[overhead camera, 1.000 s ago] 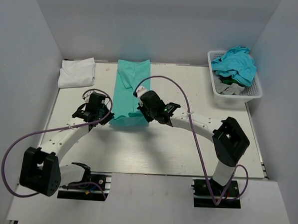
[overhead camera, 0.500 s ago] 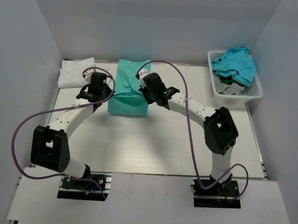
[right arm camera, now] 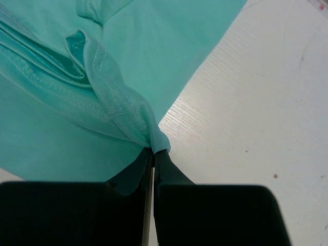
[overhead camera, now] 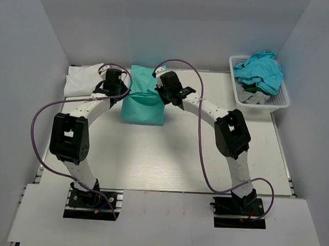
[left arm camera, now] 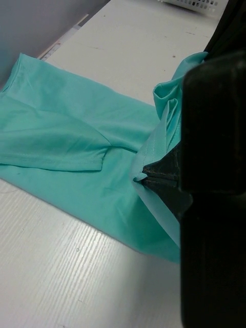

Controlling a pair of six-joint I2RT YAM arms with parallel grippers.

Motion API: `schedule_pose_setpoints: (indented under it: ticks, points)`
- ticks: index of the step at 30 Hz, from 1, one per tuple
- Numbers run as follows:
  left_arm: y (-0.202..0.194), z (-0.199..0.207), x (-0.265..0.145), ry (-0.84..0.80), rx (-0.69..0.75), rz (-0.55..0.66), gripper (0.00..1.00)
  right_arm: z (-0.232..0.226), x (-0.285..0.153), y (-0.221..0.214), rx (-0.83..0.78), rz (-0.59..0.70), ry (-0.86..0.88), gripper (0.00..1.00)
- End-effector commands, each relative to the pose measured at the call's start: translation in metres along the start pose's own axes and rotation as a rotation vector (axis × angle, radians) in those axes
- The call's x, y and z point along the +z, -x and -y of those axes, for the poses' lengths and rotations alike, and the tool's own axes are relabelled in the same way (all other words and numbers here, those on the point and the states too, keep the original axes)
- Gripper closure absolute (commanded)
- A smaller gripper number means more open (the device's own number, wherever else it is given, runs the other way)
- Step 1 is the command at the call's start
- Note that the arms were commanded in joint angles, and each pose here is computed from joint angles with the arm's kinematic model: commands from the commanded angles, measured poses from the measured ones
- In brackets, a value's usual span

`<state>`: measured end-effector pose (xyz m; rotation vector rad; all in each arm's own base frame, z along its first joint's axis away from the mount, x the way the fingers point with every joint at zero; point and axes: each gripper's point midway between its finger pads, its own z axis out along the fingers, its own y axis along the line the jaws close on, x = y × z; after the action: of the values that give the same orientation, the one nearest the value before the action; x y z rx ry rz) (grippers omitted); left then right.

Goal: Fold and stack the t-shirts
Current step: Fold the folded rectangular tshirt in 1/3 of the way

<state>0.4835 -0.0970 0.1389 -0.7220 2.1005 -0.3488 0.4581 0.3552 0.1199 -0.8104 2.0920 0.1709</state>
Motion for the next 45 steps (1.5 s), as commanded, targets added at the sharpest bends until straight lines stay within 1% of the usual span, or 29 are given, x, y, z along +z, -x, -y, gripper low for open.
schedule_pose_setpoints:
  ticks: [1, 5, 7, 8, 12, 13, 14, 15, 16, 17, 18, 19, 20, 22, 26, 27, 30, 31, 33, 35, 36, 37, 38, 39, 40, 42, 43, 44, 45]
  points:
    - [0.017, 0.012, 0.005, -0.049, -0.005, 0.017, 1.00, 0.011, 0.008, 0.021, 0.004, 0.053, 0.007, 1.00]
    - [0.018, 0.014, 0.019, -0.051, -0.009, 0.001, 1.00, 0.016, 0.032, 0.015, -0.027, 0.059, 0.003, 1.00]
    - [0.011, 0.010, 0.031, -0.030, -0.005, -0.021, 1.00, 0.020, 0.043, 0.005, -0.023, 0.033, 0.007, 1.00]
    - [0.010, 0.004, 0.038, -0.006, -0.008, -0.035, 1.00, 0.021, 0.044, 0.014, -0.015, 0.051, 0.014, 1.00]
    - [0.010, 0.002, 0.053, -0.007, -0.004, -0.043, 1.00, 0.020, 0.054, 0.014, 0.005, 0.074, 0.041, 1.00]
    - [0.006, 0.003, 0.057, -0.012, -0.003, -0.056, 0.95, 0.020, 0.055, 0.015, 0.017, 0.083, 0.041, 1.00]
    - [0.007, 0.002, 0.066, -0.015, -0.009, -0.066, 0.88, 0.022, 0.061, 0.014, 0.024, 0.092, 0.029, 1.00]
    - [0.004, 0.000, 0.069, -0.005, -0.007, -0.077, 0.69, 0.026, 0.063, 0.016, 0.031, 0.112, 0.011, 1.00]
    - [0.006, -0.004, 0.073, 0.002, -0.013, -0.086, 0.48, 0.030, 0.069, 0.013, 0.040, 0.109, -0.010, 0.80]
    - [0.013, 0.005, 0.074, -0.014, -0.014, -0.082, 0.28, 0.040, 0.071, 0.017, 0.053, 0.130, -0.045, 0.62]
    - [0.013, -0.002, 0.076, 0.012, -0.017, -0.100, 0.00, 0.049, 0.068, 0.035, 0.069, 0.168, -0.075, 0.23]
    - [0.018, 0.003, 0.077, 0.007, -0.018, -0.095, 0.00, 0.053, 0.070, 0.035, 0.075, 0.163, -0.087, 0.10]
    - [0.026, 0.001, 0.078, 0.009, -0.026, -0.082, 0.00, 0.058, 0.063, 0.056, 0.092, 0.207, -0.090, 0.10]
    - [0.040, 0.002, 0.068, 0.008, -0.034, -0.055, 0.00, 0.056, 0.047, 0.073, 0.098, 0.242, -0.053, 0.10]
    - [0.042, 0.011, 0.043, -0.052, -0.027, -0.063, 0.00, 0.038, 0.024, 0.064, 0.081, 0.222, 0.028, 0.10]
    - [0.028, 0.002, 0.040, -0.046, -0.016, -0.093, 0.00, 0.027, 0.012, 0.057, 0.084, 0.214, 0.079, 0.10]
    - [0.018, 0.000, 0.021, -0.076, -0.017, -0.118, 0.00, 0.013, -0.003, 0.057, 0.116, 0.221, 0.148, 0.10]
    - [0.000, -0.013, 0.018, -0.058, -0.016, -0.157, 0.00, 0.009, -0.005, 0.048, 0.117, 0.209, 0.171, 0.10]
    - [-0.018, -0.024, 0.002, -0.064, -0.017, -0.196, 0.00, -0.007, -0.014, 0.051, 0.128, 0.226, 0.252, 0.10]
    - [-0.020, -0.015, -0.007, -0.144, -0.004, -0.184, 0.00, -0.023, -0.019, 0.049, 0.165, 0.221, 0.340, 0.10]
    - [-0.030, -0.015, -0.011, -0.167, 0.014, -0.196, 0.00, -0.025, -0.025, 0.056, 0.175, 0.245, 0.361, 0.10]
    - [-0.021, -0.006, -0.013, -0.212, 0.050, -0.164, 0.00, -0.032, -0.026, 0.047, 0.192, 0.223, 0.388, 0.10]
    - [-0.027, 0.002, -0.019, -0.254, 0.072, -0.182, 0.00, -0.043, -0.028, 0.039, 0.237, 0.217, 0.466, 0.10]
    - [-0.026, 0.006, -0.020, -0.274, 0.082, -0.184, 0.00, -0.044, -0.030, 0.051, 0.237, 0.278, 0.484, 0.10]
    - [-0.037, 0.008, -0.014, -0.304, 0.082, -0.227, 0.00, -0.046, -0.027, 0.046, 0.246, 0.270, 0.498, 0.10]
    - [-0.043, 0.012, -0.007, -0.326, 0.081, -0.257, 0.00, -0.051, -0.015, 0.041, 0.261, 0.249, 0.520, 0.10]
    - [-0.047, 0.012, -0.004, -0.330, 0.069, -0.276, 0.00, -0.047, -0.008, 0.058, 0.268, 0.274, 0.515, 0.10]
    - [-0.054, 0.010, 0.005, -0.319, 0.066, -0.306, 0.00, -0.045, 0.006, 0.047, 0.303, 0.233, 0.514, 0.10]
    - [-0.061, 0.007, 0.009, -0.316, 0.063, -0.327, 0.00, -0.042, 0.010, 0.050, 0.334, 0.234, 0.514, 0.10]
